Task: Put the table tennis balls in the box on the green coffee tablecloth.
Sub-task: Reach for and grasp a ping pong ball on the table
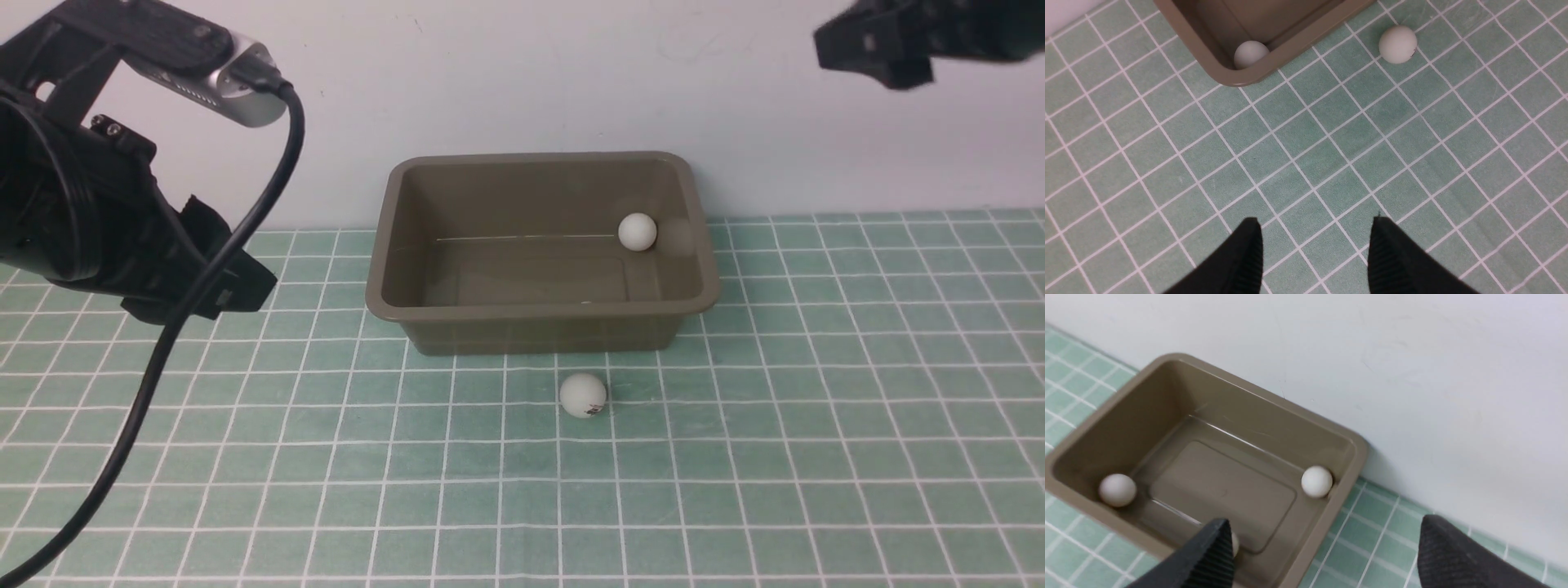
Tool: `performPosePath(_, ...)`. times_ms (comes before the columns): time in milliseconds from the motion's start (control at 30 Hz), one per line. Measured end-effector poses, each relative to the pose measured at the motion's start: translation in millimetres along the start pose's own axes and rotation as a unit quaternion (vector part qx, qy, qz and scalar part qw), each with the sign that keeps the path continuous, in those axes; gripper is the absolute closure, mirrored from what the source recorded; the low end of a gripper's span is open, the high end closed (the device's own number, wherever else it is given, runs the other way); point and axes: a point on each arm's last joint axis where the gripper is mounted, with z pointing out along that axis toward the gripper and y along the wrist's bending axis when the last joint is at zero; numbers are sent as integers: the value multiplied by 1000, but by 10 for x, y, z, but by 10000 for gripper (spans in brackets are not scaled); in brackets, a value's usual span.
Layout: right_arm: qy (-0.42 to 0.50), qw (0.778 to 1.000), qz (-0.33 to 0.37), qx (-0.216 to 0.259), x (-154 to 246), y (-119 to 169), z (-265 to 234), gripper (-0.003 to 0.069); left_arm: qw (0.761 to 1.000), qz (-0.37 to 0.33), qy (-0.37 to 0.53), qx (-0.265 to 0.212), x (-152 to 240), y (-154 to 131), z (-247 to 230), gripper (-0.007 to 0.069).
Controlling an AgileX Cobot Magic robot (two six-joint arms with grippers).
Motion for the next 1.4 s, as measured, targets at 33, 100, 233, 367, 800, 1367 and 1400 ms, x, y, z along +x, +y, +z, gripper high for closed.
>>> performPosePath(33, -3, 1000, 16, 1, 74, 42, -135, 110, 1000, 1, -2, -1, -5, 2, 0, 301)
performPosePath(100, 3, 1000, 29, -6, 250, 121, -210, 110, 1000, 1, -5, -3, -9, 5, 0, 301)
performPosePath(233, 44, 997, 51, -42, 769, 384, -103, 110, 1000, 1, -13, -7, -24, 13, 0, 301)
performPosePath(367, 65, 993, 49, -84, 1232, 796, 139, 110, 1000, 1, -13, -7, -24, 13, 0, 301)
performPosePath(800, 101, 988, 72, -87, 1640, 1334, 1143, 110, 1000, 0, -12, -6, -22, 11, 0, 301)
performPosePath(1367, 139, 982, 105, -76, 1748, 1451, 1920, 110, 1000, 0, -2, -1, -3, 1, 0, 301)
performPosePath(1400, 141, 982, 105, -75, 1767, 1451, 1938, 110, 1000, 0, -2, -1, -3, 1, 0, 301)
